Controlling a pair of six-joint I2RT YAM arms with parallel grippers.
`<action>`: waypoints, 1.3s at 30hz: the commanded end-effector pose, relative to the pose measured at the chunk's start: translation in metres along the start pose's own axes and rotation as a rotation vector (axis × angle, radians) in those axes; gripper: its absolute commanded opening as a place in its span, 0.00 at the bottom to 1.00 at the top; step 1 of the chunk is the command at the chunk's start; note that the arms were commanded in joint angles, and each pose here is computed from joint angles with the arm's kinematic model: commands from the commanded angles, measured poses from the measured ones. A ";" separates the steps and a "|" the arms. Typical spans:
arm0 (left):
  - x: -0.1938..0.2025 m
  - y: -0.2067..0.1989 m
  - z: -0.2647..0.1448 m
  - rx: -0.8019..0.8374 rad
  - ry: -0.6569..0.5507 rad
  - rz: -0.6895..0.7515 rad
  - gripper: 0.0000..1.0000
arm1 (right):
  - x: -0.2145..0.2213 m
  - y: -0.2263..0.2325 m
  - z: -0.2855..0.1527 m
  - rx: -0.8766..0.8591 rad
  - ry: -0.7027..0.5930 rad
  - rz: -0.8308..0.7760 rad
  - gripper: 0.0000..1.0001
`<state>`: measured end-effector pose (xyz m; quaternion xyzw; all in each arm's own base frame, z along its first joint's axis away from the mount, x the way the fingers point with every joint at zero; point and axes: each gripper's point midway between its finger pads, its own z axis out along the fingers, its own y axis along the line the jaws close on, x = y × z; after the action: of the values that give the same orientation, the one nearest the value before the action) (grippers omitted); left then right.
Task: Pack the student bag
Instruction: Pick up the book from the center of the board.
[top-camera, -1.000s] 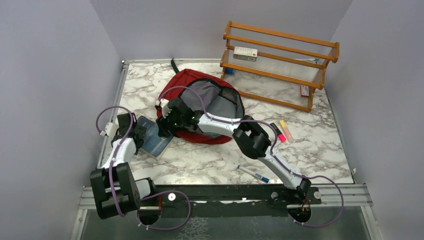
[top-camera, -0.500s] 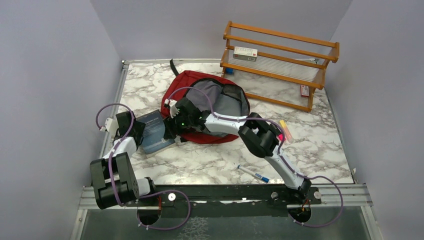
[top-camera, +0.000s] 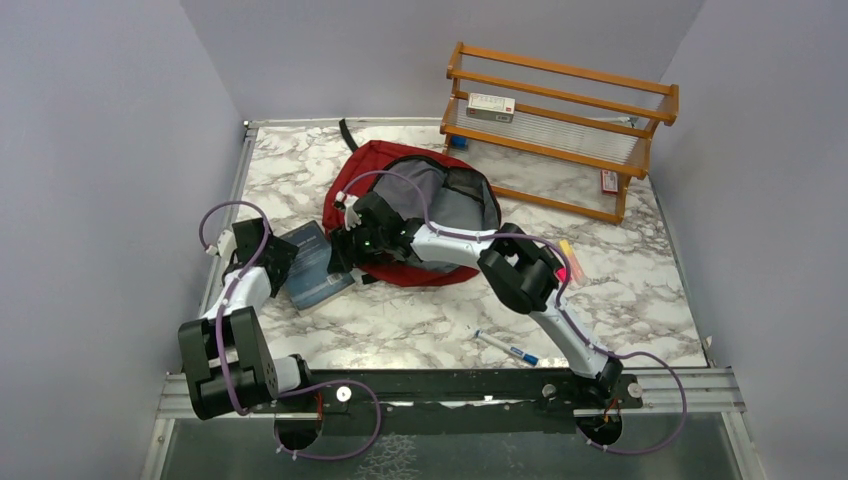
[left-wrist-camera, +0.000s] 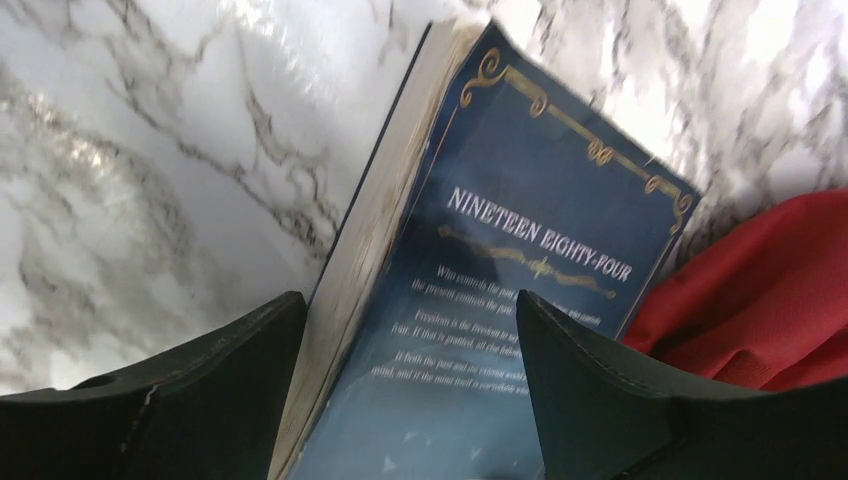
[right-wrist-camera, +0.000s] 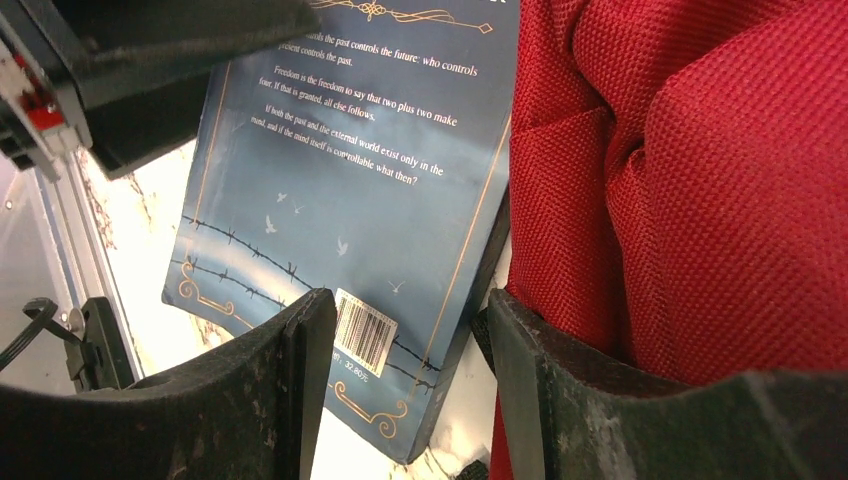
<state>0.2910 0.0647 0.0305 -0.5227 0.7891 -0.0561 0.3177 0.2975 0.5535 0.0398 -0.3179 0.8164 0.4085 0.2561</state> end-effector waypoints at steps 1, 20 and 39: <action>0.077 0.083 -0.032 -0.334 0.313 0.073 0.81 | 0.019 -0.045 -0.011 0.142 0.060 0.058 0.63; 0.075 0.108 -0.031 -0.518 0.251 0.145 0.30 | 0.014 -0.048 -0.015 0.155 0.042 0.067 0.64; 0.074 0.107 -0.031 -0.517 0.240 0.127 0.00 | 0.033 -0.028 0.005 0.016 0.116 0.388 0.58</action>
<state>0.2430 0.0532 0.0229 -0.5312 0.8180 0.0465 0.2157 0.3040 0.5484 0.0424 -0.2236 0.8477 0.4375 0.2000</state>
